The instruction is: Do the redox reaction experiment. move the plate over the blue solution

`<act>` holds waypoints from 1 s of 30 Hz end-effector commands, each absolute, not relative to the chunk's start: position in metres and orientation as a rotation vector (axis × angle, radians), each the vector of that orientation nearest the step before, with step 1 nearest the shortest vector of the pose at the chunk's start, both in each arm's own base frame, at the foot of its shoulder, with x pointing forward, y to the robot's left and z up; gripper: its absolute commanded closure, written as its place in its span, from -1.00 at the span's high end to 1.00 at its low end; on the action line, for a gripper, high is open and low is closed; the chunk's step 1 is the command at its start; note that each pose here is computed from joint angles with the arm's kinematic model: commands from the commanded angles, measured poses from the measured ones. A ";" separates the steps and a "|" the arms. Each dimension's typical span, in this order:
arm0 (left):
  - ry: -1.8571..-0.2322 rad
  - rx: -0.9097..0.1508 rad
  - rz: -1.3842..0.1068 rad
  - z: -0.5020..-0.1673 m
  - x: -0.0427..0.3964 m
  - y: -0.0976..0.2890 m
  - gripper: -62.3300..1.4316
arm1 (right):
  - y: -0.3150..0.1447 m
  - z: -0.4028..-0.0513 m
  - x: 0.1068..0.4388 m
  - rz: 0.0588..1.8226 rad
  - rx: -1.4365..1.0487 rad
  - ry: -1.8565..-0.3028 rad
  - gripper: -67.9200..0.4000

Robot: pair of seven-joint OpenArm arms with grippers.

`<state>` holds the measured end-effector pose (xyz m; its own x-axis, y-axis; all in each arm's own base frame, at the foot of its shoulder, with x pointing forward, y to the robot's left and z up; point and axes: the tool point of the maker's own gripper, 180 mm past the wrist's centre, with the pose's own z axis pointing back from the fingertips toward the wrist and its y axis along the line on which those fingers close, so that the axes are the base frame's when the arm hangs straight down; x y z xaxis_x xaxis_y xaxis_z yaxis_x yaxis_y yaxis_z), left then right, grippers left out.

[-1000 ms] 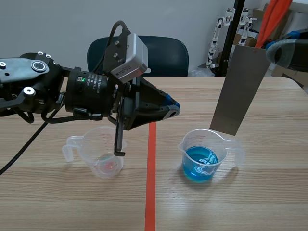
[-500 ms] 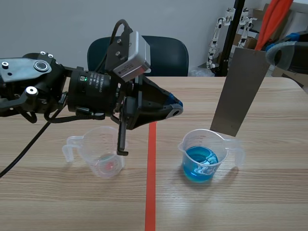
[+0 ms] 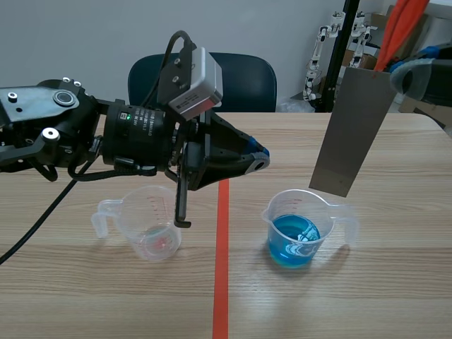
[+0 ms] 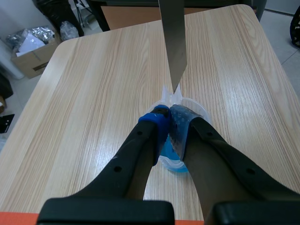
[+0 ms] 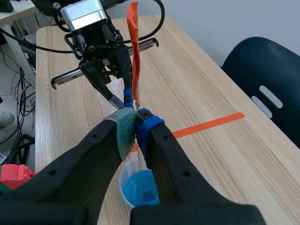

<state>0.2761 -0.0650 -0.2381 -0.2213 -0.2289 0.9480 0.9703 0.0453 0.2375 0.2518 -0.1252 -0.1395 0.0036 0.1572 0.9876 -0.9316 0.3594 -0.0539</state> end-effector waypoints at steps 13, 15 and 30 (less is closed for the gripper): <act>-1.268 -0.913 -1.386 -0.227 0.276 -0.068 -0.87 | -0.125 -0.126 0.255 1.032 0.813 -1.311 -0.97; -1.268 -0.912 -1.386 -0.227 0.276 -0.068 -0.87 | -0.125 -0.126 0.255 1.032 0.813 -1.311 -0.97; -1.263 -0.907 -1.388 -0.228 0.277 -0.068 -0.87 | -0.125 -0.126 0.255 1.032 0.814 -1.312 -0.97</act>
<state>0.2766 -0.0655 -0.2359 -0.2068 -0.2167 0.9541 0.9733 0.0539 0.2232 0.2511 -0.1251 -0.1408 0.0002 0.1662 0.9861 -0.9333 0.3542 -0.0595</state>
